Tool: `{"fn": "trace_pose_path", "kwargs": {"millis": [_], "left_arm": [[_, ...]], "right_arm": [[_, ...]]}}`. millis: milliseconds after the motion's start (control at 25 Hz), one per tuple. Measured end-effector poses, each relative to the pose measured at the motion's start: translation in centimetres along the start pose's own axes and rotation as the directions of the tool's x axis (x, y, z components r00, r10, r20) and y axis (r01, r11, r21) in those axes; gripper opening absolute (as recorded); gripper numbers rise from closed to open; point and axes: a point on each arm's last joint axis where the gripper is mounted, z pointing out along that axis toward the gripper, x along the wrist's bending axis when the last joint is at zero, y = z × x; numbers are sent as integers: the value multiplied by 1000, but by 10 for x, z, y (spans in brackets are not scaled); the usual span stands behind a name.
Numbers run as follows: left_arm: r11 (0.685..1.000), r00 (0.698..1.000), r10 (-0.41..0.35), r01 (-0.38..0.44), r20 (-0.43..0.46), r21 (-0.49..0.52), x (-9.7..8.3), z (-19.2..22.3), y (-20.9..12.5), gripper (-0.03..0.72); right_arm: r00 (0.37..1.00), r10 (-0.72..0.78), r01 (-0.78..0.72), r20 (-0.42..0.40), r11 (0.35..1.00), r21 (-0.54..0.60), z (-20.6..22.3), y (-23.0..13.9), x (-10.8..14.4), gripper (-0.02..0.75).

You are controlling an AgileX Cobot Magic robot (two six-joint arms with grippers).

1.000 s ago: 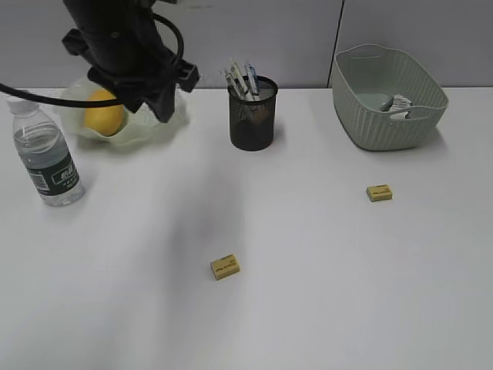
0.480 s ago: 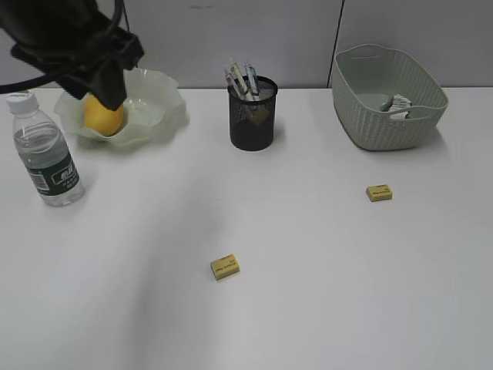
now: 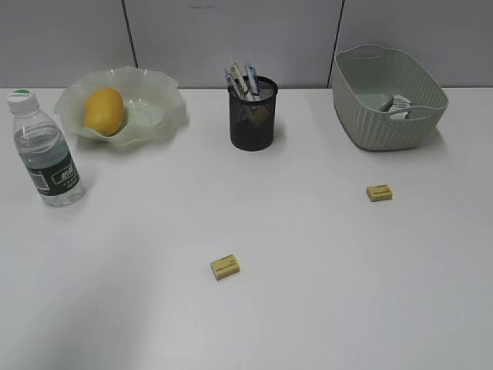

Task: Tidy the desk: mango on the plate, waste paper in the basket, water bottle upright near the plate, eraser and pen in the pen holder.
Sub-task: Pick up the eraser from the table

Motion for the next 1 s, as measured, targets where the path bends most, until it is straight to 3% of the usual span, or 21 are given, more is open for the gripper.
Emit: {"fn": "trace_pose_path", "kwargs": {"millis": [200, 440, 760, 1000], "left_arm": [[988, 1000, -13, 16, 19, -156, 9, -33, -51, 352], [956, 999, -24, 34, 38, -291, 15, -51, -98, 344], [948, 996, -33, 57, 81, -313, 14, -52, -121, 343], [948, 993, -37, 70, 113, -309, 12, -52, -122, 343]], "right_arm": [[998, -33, 25, 58, 990, 140, 29, 28, 1, 447], [995, -77, 51, 69, 947, 316, 88, 67, 8, 447], [988, -140, 95, 68, 890, 447, 175, 120, 15, 447], [987, -115, 38, 110, 842, 538, 241, 144, -8, 461]]}}
